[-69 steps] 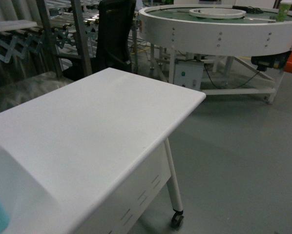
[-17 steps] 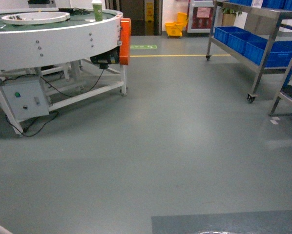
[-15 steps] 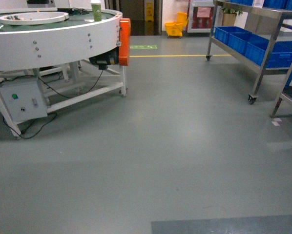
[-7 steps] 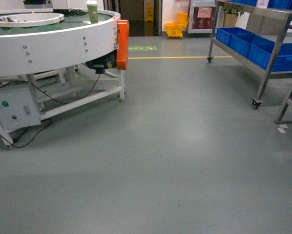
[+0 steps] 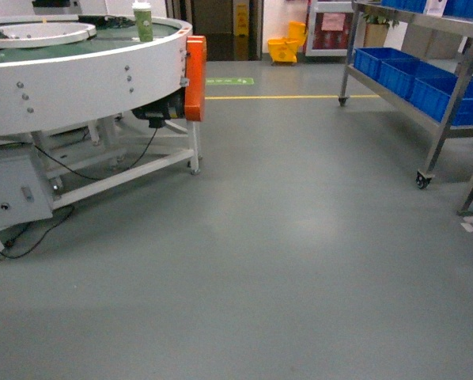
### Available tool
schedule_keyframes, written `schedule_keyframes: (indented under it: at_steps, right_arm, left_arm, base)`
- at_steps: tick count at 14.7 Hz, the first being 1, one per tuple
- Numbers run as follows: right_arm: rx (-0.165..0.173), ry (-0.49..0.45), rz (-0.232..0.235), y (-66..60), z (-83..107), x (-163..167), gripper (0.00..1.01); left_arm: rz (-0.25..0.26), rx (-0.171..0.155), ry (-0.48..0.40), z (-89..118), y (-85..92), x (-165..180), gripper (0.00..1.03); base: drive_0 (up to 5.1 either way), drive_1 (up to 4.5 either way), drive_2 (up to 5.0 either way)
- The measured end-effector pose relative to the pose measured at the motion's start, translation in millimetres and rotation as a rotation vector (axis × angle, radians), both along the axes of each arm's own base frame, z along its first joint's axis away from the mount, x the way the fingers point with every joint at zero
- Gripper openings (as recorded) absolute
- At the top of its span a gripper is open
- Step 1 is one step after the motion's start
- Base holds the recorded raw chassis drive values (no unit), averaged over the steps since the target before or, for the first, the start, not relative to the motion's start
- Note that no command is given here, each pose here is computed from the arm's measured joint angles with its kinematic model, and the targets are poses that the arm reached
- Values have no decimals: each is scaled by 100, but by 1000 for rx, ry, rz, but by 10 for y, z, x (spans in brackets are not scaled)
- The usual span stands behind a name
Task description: Pick red block from blue box to shelf
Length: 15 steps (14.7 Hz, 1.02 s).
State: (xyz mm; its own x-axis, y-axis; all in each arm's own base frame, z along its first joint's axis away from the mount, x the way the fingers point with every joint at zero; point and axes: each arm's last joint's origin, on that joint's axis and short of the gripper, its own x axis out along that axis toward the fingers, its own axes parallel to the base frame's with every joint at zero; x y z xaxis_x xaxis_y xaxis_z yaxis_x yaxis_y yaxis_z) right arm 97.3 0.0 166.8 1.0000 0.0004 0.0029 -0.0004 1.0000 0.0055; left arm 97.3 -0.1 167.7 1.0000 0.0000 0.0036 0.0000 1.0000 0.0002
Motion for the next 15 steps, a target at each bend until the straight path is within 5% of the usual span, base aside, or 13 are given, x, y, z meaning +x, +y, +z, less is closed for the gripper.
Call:
schedule_keyframes:
  at_steps: [15]
  right_arm:
    - [0,1,0,0,-1,0,29]
  left_arm:
    - [-1,0,3,-3,0,0,98]
  base:
    - [-3,409,-415]
